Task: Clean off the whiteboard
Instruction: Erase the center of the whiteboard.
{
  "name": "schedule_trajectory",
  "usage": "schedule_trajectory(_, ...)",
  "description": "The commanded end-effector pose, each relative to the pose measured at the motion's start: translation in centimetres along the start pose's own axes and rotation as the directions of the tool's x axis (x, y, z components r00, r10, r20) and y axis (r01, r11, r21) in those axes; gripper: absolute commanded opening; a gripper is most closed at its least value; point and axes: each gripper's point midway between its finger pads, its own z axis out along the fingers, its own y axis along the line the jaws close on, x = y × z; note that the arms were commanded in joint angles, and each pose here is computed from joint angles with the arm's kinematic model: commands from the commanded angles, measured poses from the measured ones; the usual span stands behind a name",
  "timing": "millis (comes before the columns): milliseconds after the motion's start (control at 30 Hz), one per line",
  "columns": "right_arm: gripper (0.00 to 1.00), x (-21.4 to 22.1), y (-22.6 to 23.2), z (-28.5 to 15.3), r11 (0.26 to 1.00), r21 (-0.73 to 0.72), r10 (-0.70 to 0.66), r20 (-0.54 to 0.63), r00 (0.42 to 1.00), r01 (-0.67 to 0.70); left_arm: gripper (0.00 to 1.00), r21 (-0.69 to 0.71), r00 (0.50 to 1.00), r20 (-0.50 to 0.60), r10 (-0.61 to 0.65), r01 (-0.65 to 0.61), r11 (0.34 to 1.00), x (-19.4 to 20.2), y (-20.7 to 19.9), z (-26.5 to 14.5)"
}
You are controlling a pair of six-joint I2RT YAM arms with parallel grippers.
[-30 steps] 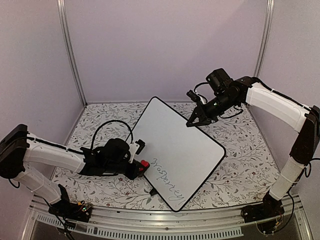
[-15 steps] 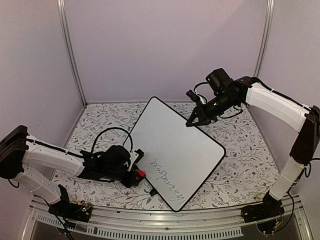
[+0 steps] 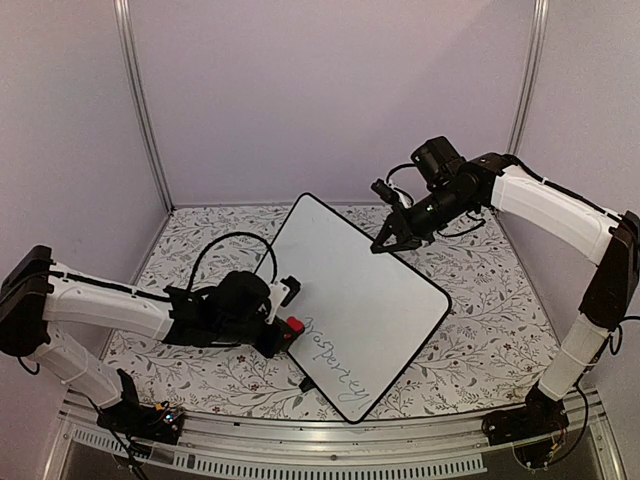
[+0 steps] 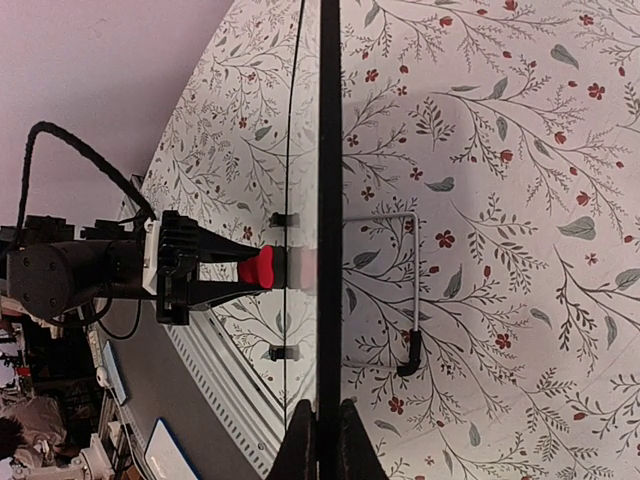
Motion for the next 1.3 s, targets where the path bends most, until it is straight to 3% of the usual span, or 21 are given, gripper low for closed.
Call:
schedule_trajectory(0, 0.0, 1.9, 0.9, 1.1, 0.998, -0.026, -0.052, -0.067, 0.996, 0.051, 0.0, 0.009, 0.998, 0.01, 0.062, -0.062, 0.998, -1.6, -1.1, 1.2)
schedule_trajectory(400, 0.0, 2.0, 0.8, 1.1, 0.998, -0.025, -0.053, -0.066, 0.996, 0.052, 0.0, 0.023, 0.991, 0.087, 0.097, -0.099, 0.995, -6.0, -2.6, 1.6)
schedule_trajectory(700, 0.0, 2.0, 0.7, 1.2, 0.999, -0.024, -0.049, -0.07, 0.996, 0.048, 0.0, 0.032, 0.988, 0.116, 0.103, -0.107, 0.994, -7.0, -2.8, 0.9)
schedule_trajectory(1267, 0.0, 1.9, 0.6, 1.4, 0.999, -0.021, -0.046, -0.075, 0.996, 0.044, 0.0, 0.011, 0.999, -0.03, 0.044, -0.043, 0.999, 0.0, -0.8, 1.3)
